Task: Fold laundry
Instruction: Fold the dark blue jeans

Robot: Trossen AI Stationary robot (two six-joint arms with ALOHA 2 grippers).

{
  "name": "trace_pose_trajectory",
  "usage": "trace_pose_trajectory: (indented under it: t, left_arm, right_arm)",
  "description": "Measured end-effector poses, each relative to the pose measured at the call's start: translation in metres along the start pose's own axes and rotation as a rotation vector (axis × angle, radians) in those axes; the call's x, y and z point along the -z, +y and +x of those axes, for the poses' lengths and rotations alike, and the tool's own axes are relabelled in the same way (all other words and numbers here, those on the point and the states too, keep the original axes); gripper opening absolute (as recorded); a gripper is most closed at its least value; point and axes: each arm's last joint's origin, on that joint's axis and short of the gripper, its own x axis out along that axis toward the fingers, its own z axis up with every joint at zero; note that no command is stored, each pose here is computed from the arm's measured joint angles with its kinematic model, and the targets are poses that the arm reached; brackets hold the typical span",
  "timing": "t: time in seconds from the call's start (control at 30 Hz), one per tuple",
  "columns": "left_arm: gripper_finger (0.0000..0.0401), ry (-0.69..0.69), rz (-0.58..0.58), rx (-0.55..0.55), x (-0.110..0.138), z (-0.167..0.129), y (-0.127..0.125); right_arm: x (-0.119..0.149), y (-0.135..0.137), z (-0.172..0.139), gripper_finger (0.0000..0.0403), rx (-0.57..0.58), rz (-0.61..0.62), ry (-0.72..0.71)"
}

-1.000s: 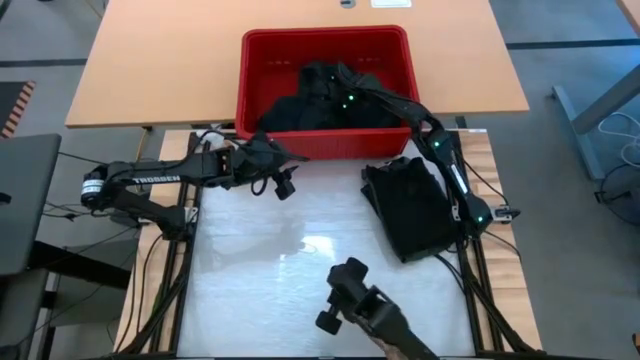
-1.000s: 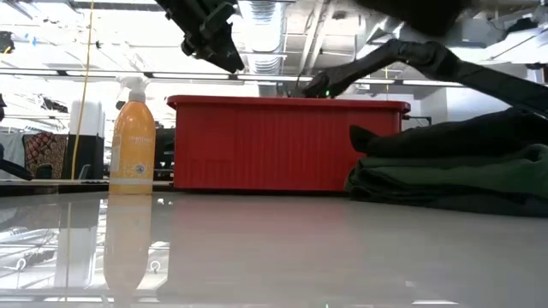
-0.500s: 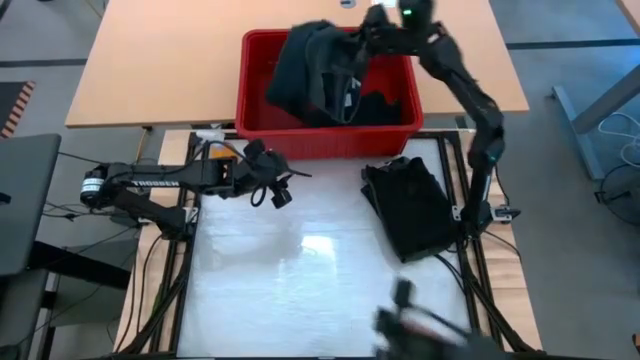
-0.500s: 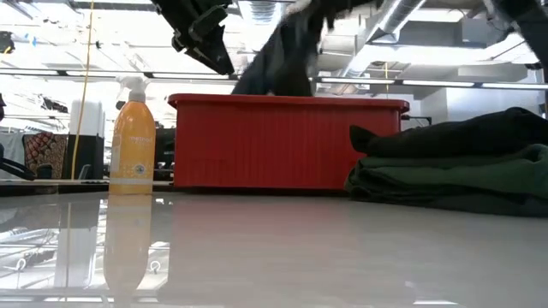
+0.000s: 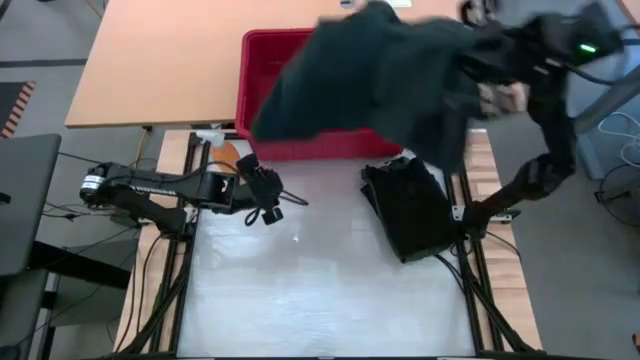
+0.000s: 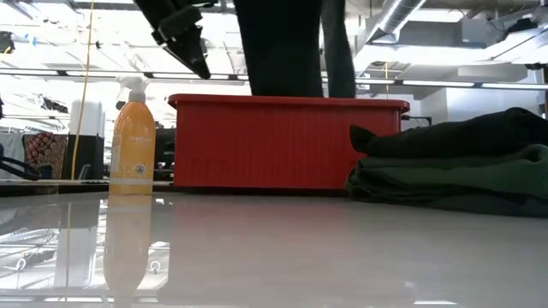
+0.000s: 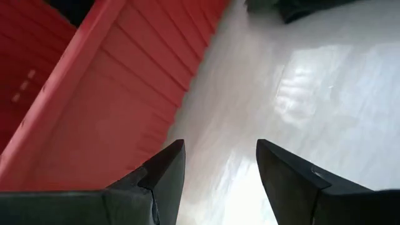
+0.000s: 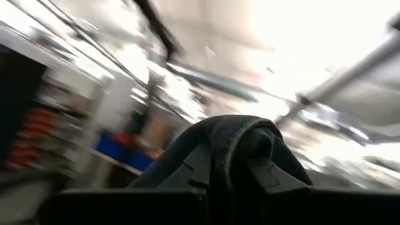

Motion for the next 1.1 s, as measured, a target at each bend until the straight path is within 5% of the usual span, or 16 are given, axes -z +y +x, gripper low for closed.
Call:
trace_pose_trajectory:
  t: [0.13,0.33,0.53,0.77,0.9,1.1]
  left_arm:
    - [0.0187,0.012,-0.007,-0.008,0.007,-0.010,-0.012]
    - [0.0187,0.019,0.044,0.075,0.032,-0.023,-0.044]
    - [0.0187,0.041,-0.045,0.136,0.062,-0.033,-0.070]
    - [0.0187,-0.014,-0.190,0.254,0.082,-0.049,-0.096]
    - [0.0187,-0.113,-0.253,0.381,0.086,-0.056,-0.114]
    - [0.0187,-0.309,-0.358,0.605,0.090,-0.071,-0.136]
  right_arm:
    - [-0.030,0.033,-0.011,0.0061,-0.152,0.045,-0.083]
    - [-0.025,0.067,-0.012,0.0061,-0.387,0.215,0.013]
    - [0.002,0.107,0.002,0.0061,-0.623,0.260,0.179]
    - [0.073,0.186,0.033,0.0061,-0.947,0.455,0.612]
    - [0.139,0.236,0.054,0.0061,-0.903,0.555,0.935]
    - [0.219,0.274,0.045,0.0061,-0.671,0.760,1.337]
